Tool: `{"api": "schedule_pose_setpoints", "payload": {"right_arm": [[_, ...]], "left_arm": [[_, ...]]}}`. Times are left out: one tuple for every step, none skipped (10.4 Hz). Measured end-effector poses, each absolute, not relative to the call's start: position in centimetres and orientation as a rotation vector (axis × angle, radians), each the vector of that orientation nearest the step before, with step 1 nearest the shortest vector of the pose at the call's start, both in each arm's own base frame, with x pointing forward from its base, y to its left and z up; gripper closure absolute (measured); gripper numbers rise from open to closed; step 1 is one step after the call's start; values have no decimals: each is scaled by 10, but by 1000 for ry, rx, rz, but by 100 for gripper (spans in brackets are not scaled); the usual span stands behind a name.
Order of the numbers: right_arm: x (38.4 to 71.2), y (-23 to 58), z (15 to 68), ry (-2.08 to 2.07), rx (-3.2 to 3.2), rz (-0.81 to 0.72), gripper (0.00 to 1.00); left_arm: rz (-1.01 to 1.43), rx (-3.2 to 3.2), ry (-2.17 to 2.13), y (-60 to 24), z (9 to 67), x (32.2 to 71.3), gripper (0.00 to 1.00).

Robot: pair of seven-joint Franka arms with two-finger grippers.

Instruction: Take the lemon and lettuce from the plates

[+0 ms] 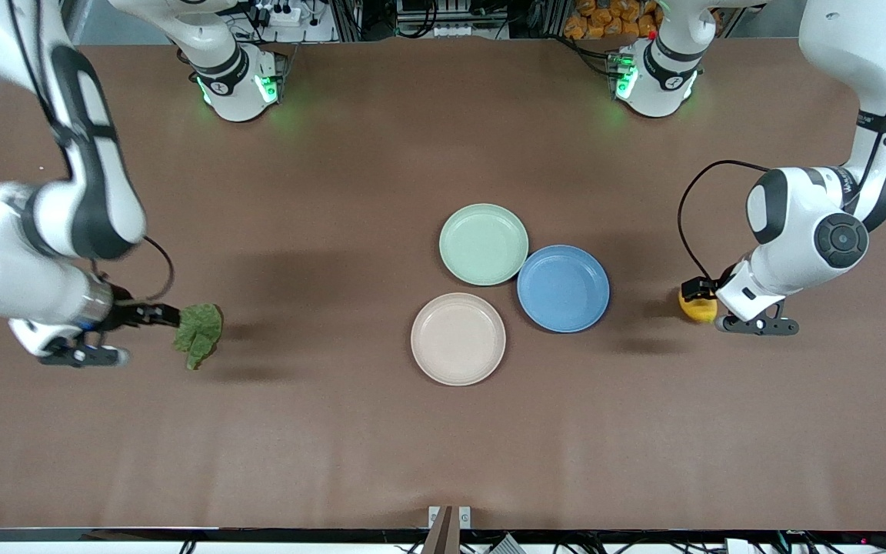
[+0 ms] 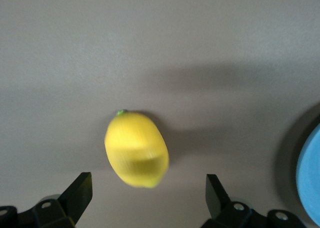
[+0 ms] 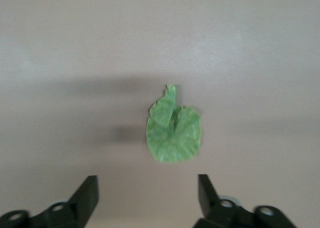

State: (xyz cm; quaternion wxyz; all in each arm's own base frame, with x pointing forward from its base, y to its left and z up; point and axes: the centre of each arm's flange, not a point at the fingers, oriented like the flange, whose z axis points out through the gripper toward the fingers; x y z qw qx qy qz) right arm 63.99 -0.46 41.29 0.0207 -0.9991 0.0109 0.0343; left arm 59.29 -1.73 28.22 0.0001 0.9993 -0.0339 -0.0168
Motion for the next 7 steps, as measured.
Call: {"api": "schedule_pose_setpoints", "payload": {"right_arm": [[631,-3,456,25,-3093,83,0],[624,-3,491,20,-3090,38,0],[616,-3,520,18,-3088,-17,0],[607,-5,546,17,-3085,-53,0],[597,-6,570,16,-3083,-69,0],[588,-6,593,12,-3082,-69,0],[581,-6,616,7,-3081,-69,0]], "left_arm": [[-14,3141,-56,-18,297,594,0],[17,3140,-20,-20,312,592,0],[38,3138,4,-23,326,585,0],[52,3136,28,-27,337,574,0],[64,3134,43,-33,347,560,0],[84,3133,47,-38,360,544,0],[114,3132,46,-40,374,530,0]]}}
